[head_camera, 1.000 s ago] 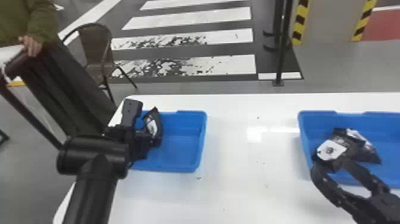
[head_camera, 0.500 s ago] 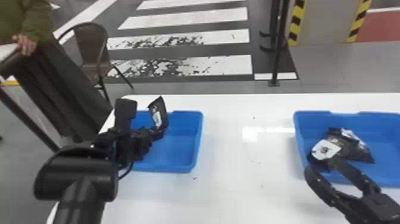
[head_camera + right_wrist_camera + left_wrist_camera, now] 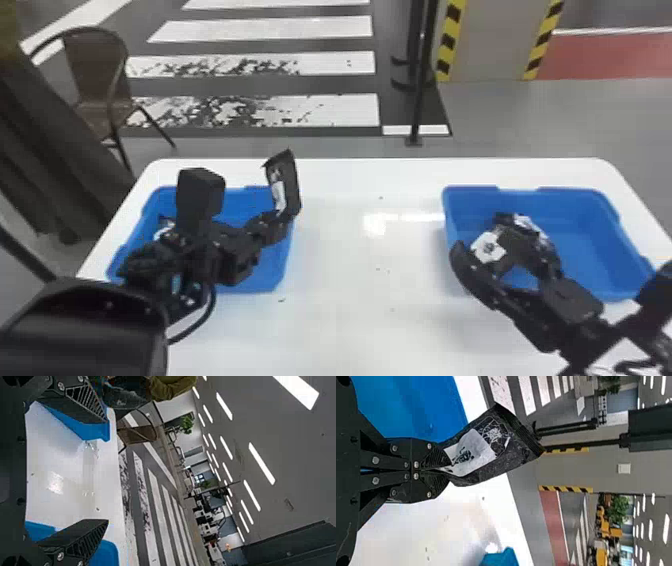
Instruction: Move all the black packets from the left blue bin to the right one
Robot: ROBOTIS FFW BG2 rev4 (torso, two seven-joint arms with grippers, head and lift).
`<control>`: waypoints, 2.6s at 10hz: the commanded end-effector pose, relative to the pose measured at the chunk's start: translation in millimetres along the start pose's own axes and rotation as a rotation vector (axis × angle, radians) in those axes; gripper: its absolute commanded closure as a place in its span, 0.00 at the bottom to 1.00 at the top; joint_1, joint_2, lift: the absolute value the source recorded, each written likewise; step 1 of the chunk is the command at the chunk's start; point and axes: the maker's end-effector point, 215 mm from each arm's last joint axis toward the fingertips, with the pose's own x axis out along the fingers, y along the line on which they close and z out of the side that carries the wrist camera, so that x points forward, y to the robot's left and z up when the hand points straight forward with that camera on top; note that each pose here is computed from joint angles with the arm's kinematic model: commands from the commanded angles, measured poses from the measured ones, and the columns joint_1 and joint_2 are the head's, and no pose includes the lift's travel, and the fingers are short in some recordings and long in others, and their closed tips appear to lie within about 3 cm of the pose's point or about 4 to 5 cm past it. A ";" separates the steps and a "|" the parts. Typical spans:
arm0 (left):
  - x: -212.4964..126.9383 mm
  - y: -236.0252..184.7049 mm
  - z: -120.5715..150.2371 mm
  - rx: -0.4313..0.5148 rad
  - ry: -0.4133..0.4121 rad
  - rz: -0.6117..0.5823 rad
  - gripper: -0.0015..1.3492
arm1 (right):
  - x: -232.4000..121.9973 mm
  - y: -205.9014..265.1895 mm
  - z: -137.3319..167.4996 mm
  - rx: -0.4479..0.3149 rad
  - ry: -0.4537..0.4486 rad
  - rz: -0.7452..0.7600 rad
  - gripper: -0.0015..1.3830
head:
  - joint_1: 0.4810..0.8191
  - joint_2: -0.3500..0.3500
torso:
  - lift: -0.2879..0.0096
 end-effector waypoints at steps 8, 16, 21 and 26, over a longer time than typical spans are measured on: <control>27.1 -147.1 51.3 0.063 -0.090 -0.298 0.86 | 64.8 51.9 23.6 0.053 -0.049 0.171 0.10 | 0.63 0.43 | 0.50; 25.9 -190.1 64.5 0.063 -0.118 -0.397 0.86 | 84.7 39.6 29.9 0.054 -0.067 0.127 0.92 | 0.63 0.35 | 0.50; 23.7 -180.8 59.1 0.013 -0.123 -0.386 0.55 | 83.8 22.0 32.2 0.057 -0.079 0.097 0.92 | 0.63 0.32 | 0.50; -39.1 -36.6 29.0 -0.139 -0.182 -0.076 0.12 | 61.6 -112.9 28.0 -0.028 -0.029 -0.132 0.92 | 0.63 0.36 | 0.50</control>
